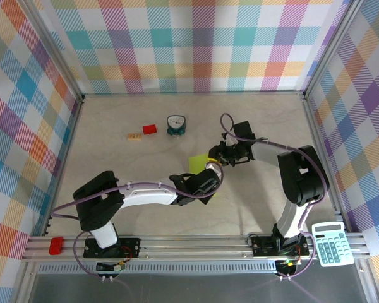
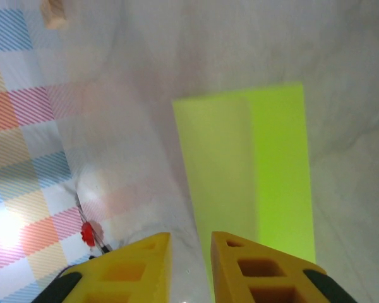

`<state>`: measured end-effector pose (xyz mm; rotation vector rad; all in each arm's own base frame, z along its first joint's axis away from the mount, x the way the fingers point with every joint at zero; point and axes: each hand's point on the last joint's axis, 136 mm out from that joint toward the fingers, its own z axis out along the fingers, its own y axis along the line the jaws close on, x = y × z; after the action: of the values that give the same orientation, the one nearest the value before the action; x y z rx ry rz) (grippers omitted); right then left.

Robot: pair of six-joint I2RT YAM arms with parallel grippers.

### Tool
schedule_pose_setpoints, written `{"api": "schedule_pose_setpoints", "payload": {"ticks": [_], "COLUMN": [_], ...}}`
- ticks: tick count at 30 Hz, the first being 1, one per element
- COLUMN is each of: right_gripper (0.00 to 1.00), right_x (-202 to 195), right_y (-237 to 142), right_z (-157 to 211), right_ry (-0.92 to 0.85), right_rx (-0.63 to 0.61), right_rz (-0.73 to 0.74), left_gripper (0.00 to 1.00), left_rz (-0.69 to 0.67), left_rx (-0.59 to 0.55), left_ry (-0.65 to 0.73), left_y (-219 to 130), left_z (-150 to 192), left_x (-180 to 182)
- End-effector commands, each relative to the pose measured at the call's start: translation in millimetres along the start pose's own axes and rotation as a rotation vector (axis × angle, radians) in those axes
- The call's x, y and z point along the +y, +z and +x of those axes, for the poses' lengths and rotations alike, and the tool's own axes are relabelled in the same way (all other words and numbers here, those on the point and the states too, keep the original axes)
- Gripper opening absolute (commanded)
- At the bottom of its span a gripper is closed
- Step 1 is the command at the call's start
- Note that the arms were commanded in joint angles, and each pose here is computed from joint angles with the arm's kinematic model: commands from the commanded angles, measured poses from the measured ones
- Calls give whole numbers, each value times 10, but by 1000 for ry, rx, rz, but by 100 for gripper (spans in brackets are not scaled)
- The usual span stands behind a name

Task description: Fold a paper plane with a square sheet of paper (fold left side to right side)

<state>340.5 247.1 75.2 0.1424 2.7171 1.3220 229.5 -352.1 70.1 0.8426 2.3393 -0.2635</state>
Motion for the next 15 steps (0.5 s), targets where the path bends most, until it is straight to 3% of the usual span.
{"api": "schedule_pose_setpoints", "payload": {"ticks": [1,6,15], "right_gripper": [26,24,4], "right_x": [1,9,-138], "right_y": [-177,-446,-476], "right_z": [-162,-113,483], "right_ry": [-53,-116,-125], "right_rx": [-64,-115,-45], "right_rz": [15,17,-32], "left_gripper": [0,0,0], "left_rz": [105,272,446], "left_rx": [-38,-18,-18], "left_ry": [-90,-218,-399], "left_y": [-109,-103,-64], "left_z": [-110,-117,-129], "left_x": [-11,4,106]}}
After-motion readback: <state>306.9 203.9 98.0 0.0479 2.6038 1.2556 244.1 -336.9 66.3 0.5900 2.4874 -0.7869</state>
